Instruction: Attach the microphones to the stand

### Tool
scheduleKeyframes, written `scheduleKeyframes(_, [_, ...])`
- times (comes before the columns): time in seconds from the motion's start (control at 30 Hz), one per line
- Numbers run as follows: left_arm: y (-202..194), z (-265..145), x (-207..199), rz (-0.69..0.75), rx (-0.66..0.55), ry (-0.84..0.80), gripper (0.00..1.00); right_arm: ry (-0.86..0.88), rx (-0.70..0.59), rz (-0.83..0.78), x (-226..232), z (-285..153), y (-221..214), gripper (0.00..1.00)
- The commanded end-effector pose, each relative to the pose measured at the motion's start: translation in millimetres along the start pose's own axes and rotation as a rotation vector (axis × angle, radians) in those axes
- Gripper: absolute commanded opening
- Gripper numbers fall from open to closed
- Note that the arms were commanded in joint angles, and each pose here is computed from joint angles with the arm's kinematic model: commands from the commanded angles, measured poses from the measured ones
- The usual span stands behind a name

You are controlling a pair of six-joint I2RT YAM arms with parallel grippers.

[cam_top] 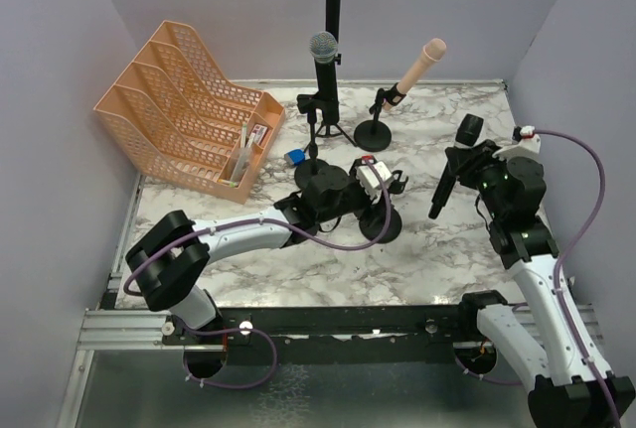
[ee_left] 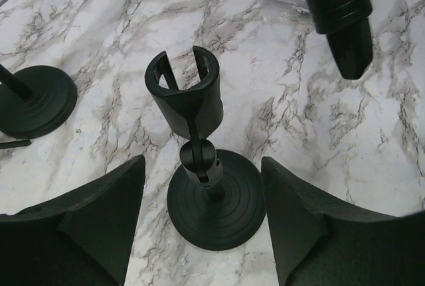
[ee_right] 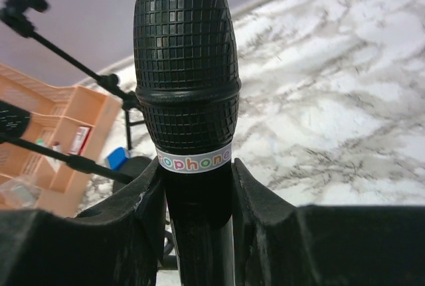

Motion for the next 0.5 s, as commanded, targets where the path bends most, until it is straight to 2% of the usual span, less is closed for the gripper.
scheduleKeyframes(0.0, [9.0,13.2,-0.7,-0.014,-0.031,0.001,0.69,0.106,-0.117,-0.039,8.5,-14.8,16.6,0.01])
scheduleKeyframes(0.2, [4.7,23.5,1.2,-0.023,-0.016,0.011,0.61,0.122,-0.136,-0.04,12.3,-22.4,24.8,0.01])
scheduleKeyframes(0.4, [2.1,29.6,-0.3,-0.047,-0.006,-0.007,0.4,0.22,-0.205,-0.052,19.9,-30.1,31.1,0.01])
scheduleKeyframes(0.47, [2.2,28.8,0.4,-0.045,-0.006,-0.004,0.28,0.275,-0.253,-0.062,23.8,-32.4,34.2,0.01])
Point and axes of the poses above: each gripper's point midway between its finger pads, its own z axis out along the fingers, its own x axis along the line the jaws close on, y = z × x, the point moved 10 cm from there along -z, back along the fingers, and after that the axes turned 7 degrees about -z, right-handed, at the moved point
